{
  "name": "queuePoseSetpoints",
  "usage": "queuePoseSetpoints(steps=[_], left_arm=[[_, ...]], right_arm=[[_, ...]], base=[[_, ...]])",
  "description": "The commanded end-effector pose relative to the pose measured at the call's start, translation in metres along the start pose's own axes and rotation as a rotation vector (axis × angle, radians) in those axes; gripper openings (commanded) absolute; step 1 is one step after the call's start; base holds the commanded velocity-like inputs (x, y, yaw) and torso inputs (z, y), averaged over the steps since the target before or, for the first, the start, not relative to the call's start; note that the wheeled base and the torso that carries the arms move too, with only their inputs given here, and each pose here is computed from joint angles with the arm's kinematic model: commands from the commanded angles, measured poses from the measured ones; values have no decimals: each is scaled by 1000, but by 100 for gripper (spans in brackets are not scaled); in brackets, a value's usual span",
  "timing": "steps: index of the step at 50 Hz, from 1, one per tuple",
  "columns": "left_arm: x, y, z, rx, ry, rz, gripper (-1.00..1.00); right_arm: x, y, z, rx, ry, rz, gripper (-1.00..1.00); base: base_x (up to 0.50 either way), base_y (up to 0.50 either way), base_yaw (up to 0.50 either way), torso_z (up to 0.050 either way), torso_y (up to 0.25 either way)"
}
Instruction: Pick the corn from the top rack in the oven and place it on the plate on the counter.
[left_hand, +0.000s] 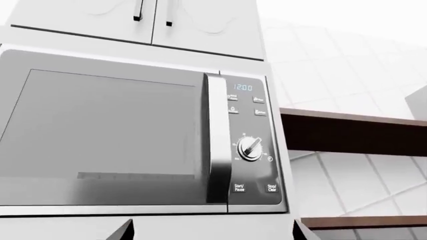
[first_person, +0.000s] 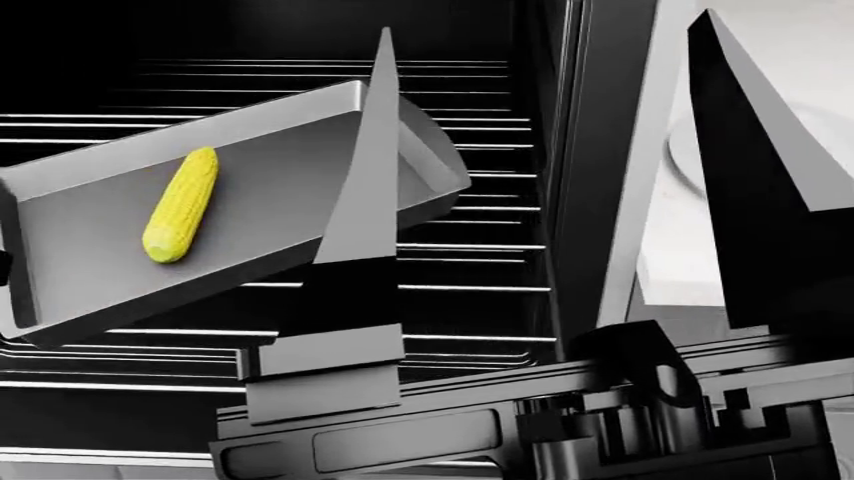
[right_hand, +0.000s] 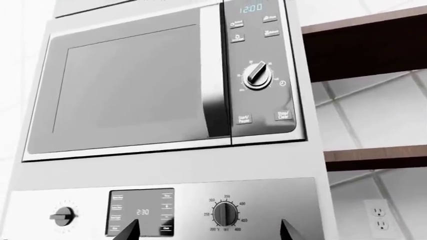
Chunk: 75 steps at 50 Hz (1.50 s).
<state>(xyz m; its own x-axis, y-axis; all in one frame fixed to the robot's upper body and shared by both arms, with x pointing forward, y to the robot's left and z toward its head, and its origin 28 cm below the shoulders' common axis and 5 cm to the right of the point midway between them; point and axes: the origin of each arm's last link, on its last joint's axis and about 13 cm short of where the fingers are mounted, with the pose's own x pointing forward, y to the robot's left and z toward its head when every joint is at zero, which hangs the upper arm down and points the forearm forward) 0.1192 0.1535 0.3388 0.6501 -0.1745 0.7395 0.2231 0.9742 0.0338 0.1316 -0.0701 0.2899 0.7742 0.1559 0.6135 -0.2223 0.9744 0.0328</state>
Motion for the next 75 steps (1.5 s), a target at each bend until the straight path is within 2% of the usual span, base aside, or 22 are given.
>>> queuePoseSetpoints(steps=[1, 24, 37, 53, 56, 58, 61, 62, 63, 64, 66, 67, 69, 71, 75], left_arm=[[0, 0, -1, 3, 4, 2, 100], [-1, -1, 0, 3, 6, -14, 100], [-1, -5, -2, -10, 9, -26, 100], [-2, -3, -4, 6, 29, -32, 100], [-7, 2, 3, 46, 100, -88, 100], [-7, 2, 6, 39, 153, -126, 100], [-3, 11, 3, 12, 278, -192, 100], [-2, 18, -1, 45, 349, -229, 100], [-3, 20, -2, 31, 376, -239, 100], [-3, 26, -8, -19, 458, -248, 100], [-4, 33, -14, 4, 532, -252, 100], [-5, 36, -16, -25, 562, -244, 100], [-7, 39, -18, -33, 596, -247, 100], [-10, 41, -23, -39, 631, -247, 100], [-17, 46, -39, -17, 697, -251, 100]], right_arm=[[0, 1, 0, 9, -8, 1, 100], [-1, -2, 0, 5, 18, -8, 100], [-2, -1, -1, 19, 8, -7, 100], [-3, -1, -3, 15, 6, 0, 100], [-5, -4, -4, 14, 9, -9, 100], [-6, -4, -5, 11, 14, -8, 100], [-7, -5, -5, 7, 20, -3, 100], [-8, -6, -6, 1, 27, -1, 100], [-9, -7, -6, 0, 28, -1, 100], [-9, -8, -6, -2, 28, 0, 100], [-10, -9, -6, -7, 32, -2, 100], [-11, -9, -6, -8, 35, -2, 100], [-11, -9, -7, -15, 38, 2, 100], [-10, -9, 0, 72, 45, 8, 100], [4, -10, 25, -29, -36, 31, 100]], base=[[0, 0, 0, 0, 0], [0, 0, 0, 0, 0], [465, -55, 0, 0, 0], [0, 0, 0, 0, 0], [0, 0, 0, 0, 0], [0, 0, 0, 0, 0], [0, 0, 0, 0, 0], [0, 0, 0, 0, 0], [0, 0, 0, 0, 0], [0, 0, 0, 0, 0], [0, 0, 0, 0, 0], [0, 0, 0, 0, 0], [0, 0, 0, 0, 0], [0, 0, 0, 0, 0], [0, 0, 0, 0, 0]])
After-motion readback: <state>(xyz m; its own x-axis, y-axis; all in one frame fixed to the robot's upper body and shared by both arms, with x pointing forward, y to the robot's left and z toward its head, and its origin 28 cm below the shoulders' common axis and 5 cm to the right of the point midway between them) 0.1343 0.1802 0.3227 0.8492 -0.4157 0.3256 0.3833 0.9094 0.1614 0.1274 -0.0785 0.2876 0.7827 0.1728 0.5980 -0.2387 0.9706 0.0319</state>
